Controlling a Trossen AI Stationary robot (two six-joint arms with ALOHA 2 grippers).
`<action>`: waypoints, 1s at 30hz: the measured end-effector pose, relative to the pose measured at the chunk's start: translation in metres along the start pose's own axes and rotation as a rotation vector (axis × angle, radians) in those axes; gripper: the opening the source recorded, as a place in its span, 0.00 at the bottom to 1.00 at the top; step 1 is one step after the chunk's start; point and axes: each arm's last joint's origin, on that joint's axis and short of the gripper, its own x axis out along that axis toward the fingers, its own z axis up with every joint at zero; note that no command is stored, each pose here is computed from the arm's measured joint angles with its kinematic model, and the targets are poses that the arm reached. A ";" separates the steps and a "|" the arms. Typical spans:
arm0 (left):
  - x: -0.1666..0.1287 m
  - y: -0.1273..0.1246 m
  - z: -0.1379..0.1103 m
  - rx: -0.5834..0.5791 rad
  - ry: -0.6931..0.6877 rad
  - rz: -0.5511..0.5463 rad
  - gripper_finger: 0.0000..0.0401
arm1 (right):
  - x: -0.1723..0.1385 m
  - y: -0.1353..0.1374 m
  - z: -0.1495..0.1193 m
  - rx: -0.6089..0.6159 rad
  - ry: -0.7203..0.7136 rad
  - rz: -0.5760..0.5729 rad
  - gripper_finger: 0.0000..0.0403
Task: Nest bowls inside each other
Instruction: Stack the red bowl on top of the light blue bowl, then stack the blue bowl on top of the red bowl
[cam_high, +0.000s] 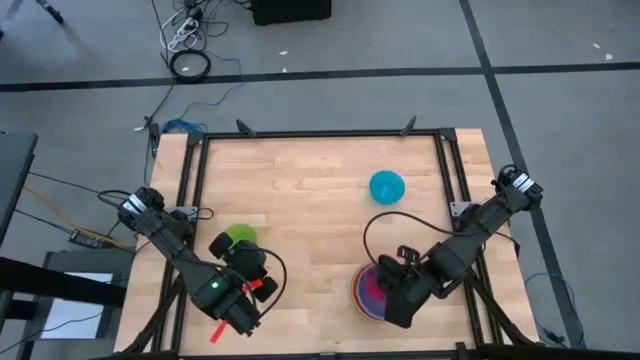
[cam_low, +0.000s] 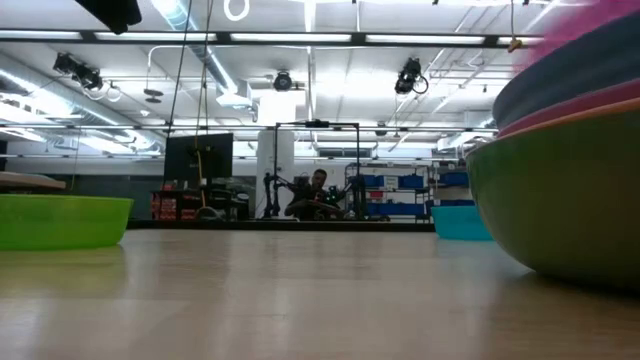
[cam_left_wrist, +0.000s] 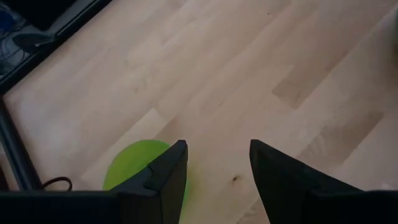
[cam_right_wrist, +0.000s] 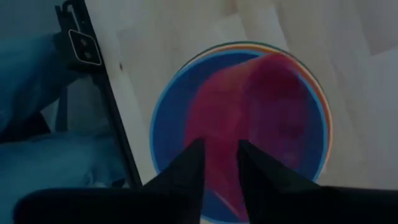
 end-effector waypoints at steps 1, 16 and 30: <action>0.000 0.000 0.000 -0.007 0.001 0.000 0.45 | 0.000 -0.001 0.001 -0.001 0.012 0.007 0.24; 0.024 0.006 -0.018 -0.129 0.173 0.121 0.45 | 0.000 -0.006 -0.002 -0.035 -0.060 -0.110 0.38; 0.079 0.011 -0.037 -0.272 0.464 0.254 0.45 | -0.001 -0.009 0.000 -0.057 -0.119 -0.163 0.38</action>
